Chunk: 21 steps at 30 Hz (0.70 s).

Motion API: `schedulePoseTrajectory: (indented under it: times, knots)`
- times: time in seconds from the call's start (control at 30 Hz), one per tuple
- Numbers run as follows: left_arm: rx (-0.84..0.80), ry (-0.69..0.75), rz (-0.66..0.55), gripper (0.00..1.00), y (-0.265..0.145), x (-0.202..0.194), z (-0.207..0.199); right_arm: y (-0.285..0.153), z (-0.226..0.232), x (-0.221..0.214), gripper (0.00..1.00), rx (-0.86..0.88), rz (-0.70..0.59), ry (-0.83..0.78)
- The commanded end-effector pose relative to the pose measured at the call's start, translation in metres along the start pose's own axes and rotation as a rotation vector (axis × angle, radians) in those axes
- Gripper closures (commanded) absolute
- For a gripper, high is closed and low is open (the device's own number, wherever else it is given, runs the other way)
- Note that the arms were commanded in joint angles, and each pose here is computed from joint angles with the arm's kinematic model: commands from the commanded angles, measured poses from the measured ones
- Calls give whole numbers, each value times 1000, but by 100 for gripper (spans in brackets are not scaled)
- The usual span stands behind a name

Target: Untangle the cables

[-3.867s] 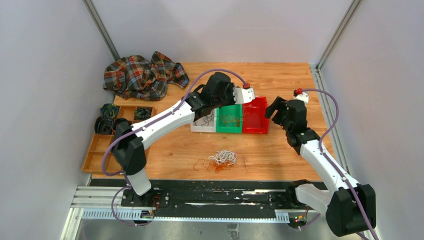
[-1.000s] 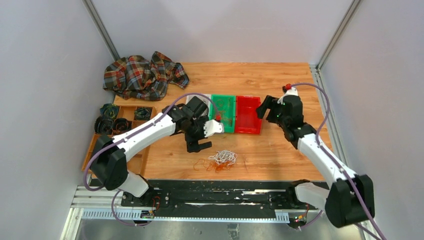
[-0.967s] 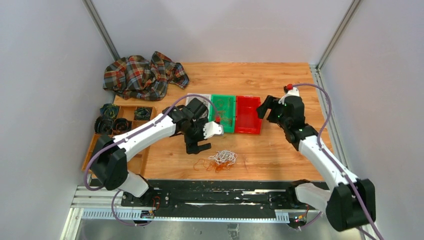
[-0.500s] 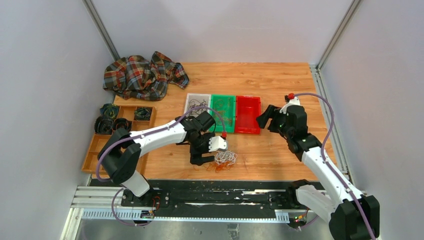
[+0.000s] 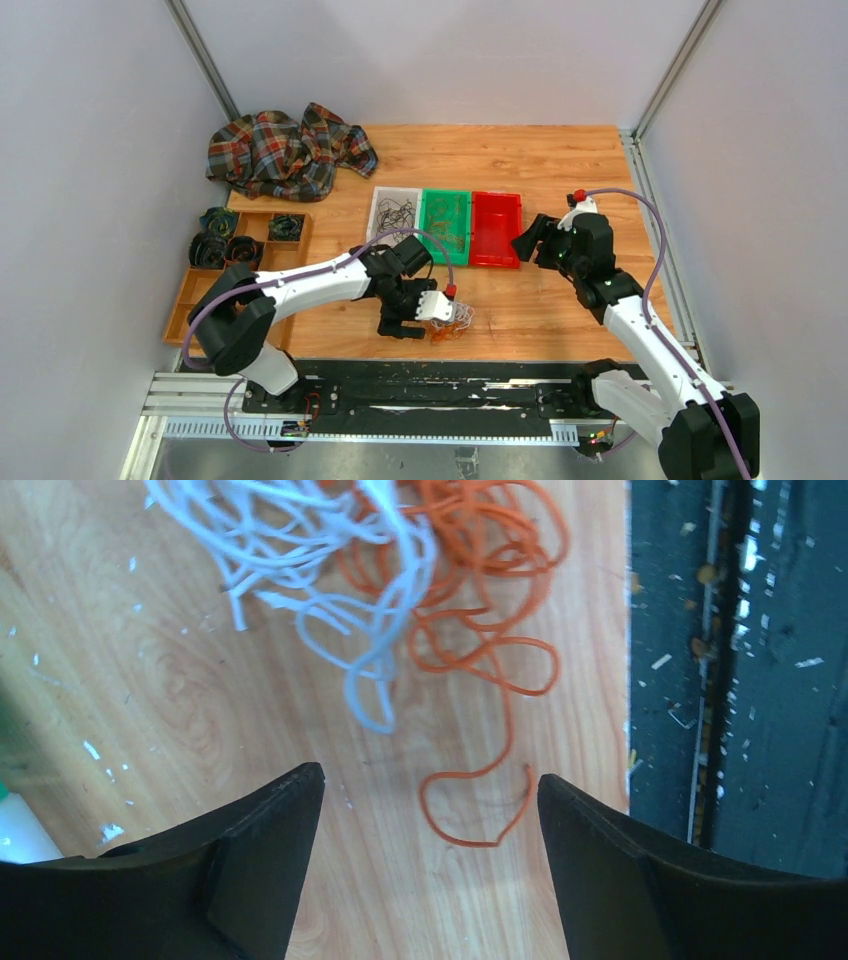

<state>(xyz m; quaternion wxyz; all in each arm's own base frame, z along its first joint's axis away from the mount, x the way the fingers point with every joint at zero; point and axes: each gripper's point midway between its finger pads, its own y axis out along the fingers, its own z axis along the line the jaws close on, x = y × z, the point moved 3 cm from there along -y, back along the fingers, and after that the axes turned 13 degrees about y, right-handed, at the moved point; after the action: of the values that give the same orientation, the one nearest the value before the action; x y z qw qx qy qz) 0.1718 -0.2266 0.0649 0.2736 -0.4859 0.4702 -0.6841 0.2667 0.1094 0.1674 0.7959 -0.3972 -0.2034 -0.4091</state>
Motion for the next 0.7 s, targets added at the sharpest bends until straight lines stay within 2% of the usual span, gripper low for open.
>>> schedulePoseTrajectory:
  times: [0.0,0.2,0.43,0.5,0.63,0.67]
  knots:
    - [2,140,-36,18,-3,10,-8,-2,4,-6,34,18,27,-3]
    - [-24,212,2,26,7,5,-18,-4,4,-6,38,9,30,-4]
    - [-17,250,26,46,10,10,-17,-9,2,-7,41,1,21,7]
    - [-9,248,37,57,8,9,-17,-10,1,-7,42,-3,20,4]
    - [26,242,74,94,-5,8,-15,-11,3,-4,45,-2,18,-2]
    - [43,236,82,98,-10,8,-14,-10,4,-5,46,1,23,-3]
